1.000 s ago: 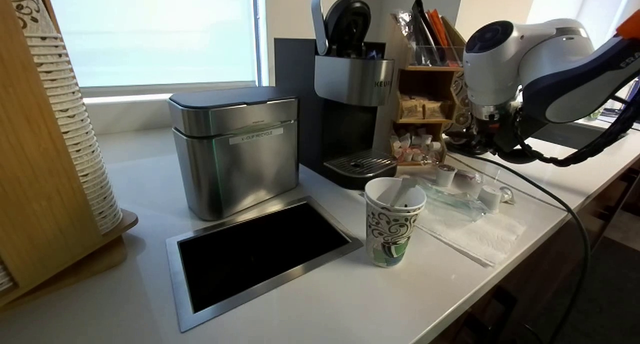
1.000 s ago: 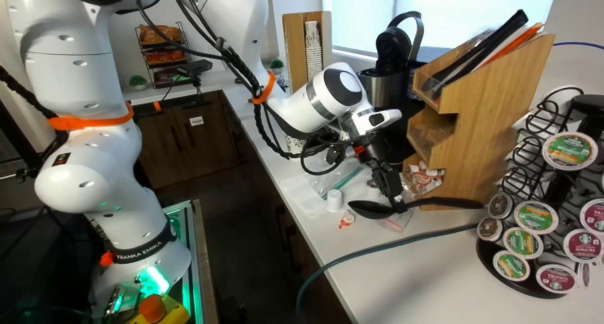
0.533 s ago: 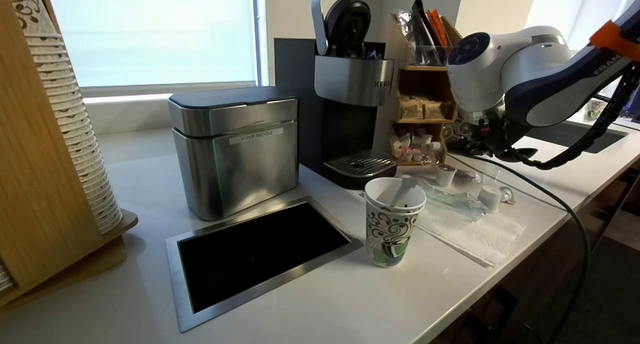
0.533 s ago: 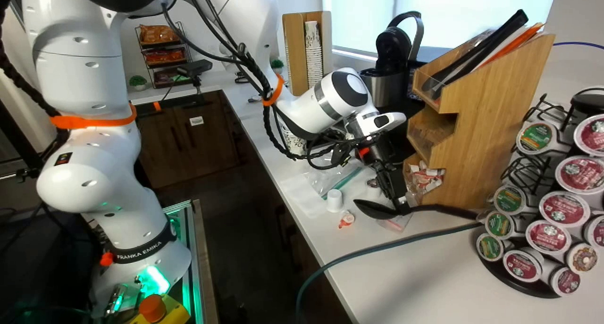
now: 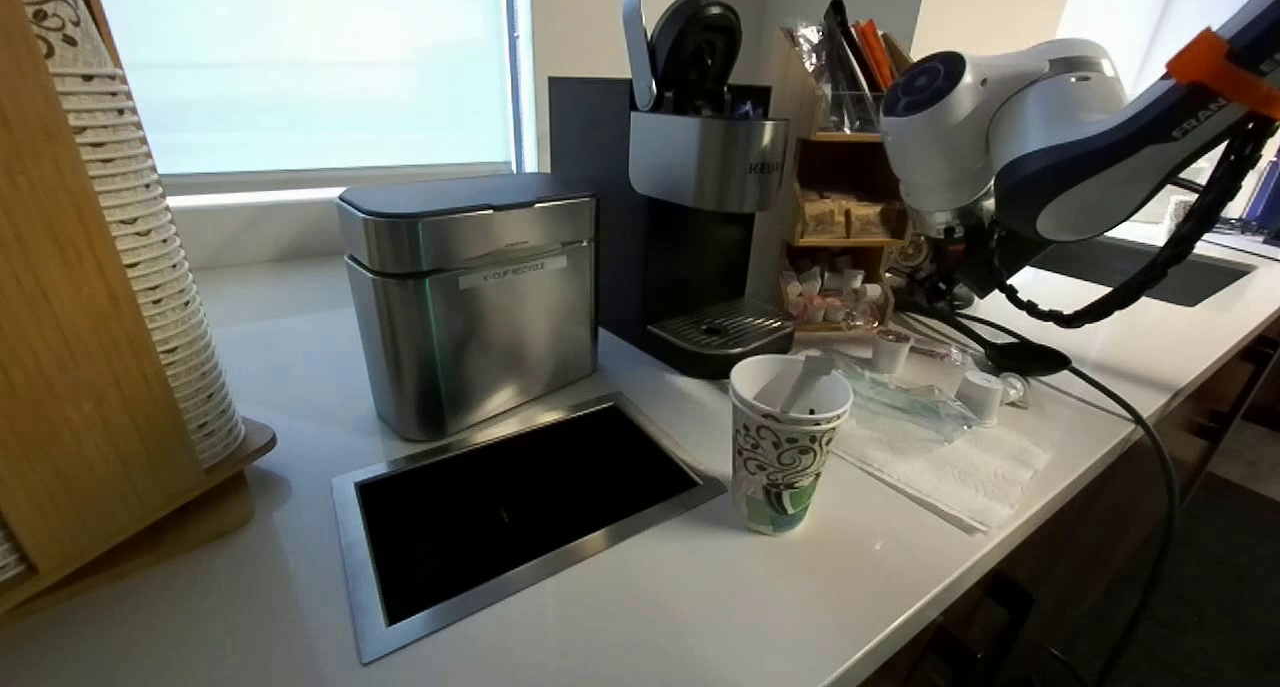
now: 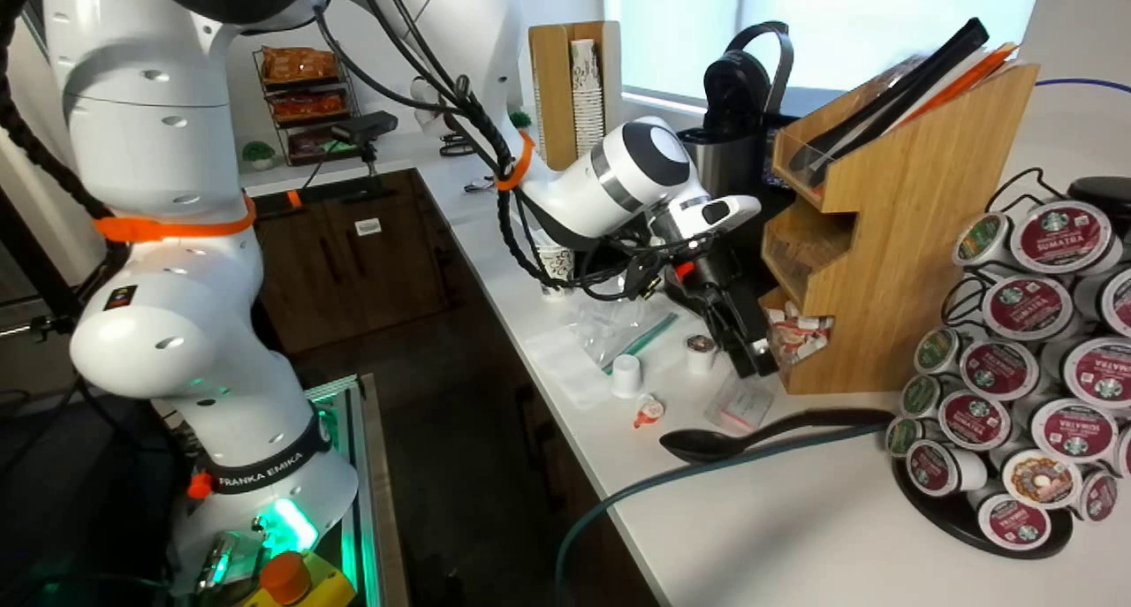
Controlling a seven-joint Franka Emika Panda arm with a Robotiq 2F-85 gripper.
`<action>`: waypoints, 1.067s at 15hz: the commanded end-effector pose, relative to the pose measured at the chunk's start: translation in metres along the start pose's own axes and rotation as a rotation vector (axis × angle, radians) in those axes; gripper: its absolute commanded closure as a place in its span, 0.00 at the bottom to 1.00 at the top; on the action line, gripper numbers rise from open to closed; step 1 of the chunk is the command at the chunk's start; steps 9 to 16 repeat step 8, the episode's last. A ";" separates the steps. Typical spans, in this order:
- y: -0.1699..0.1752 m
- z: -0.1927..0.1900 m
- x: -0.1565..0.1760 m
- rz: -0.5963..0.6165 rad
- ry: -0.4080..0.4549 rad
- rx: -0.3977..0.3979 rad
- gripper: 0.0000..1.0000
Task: Put the serving spoon on the countertop
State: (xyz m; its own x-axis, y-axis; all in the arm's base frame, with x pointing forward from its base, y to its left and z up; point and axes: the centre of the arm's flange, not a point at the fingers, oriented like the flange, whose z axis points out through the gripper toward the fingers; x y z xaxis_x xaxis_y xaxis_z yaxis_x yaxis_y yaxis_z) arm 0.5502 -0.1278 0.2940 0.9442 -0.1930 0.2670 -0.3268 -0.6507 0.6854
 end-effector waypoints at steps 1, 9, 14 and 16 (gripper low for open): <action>0.024 -0.050 -0.038 -0.013 0.125 0.151 0.00; 0.035 -0.109 -0.058 0.002 0.328 0.316 0.00; 0.035 -0.109 -0.058 0.002 0.328 0.316 0.00; 0.035 -0.109 -0.058 0.002 0.328 0.316 0.00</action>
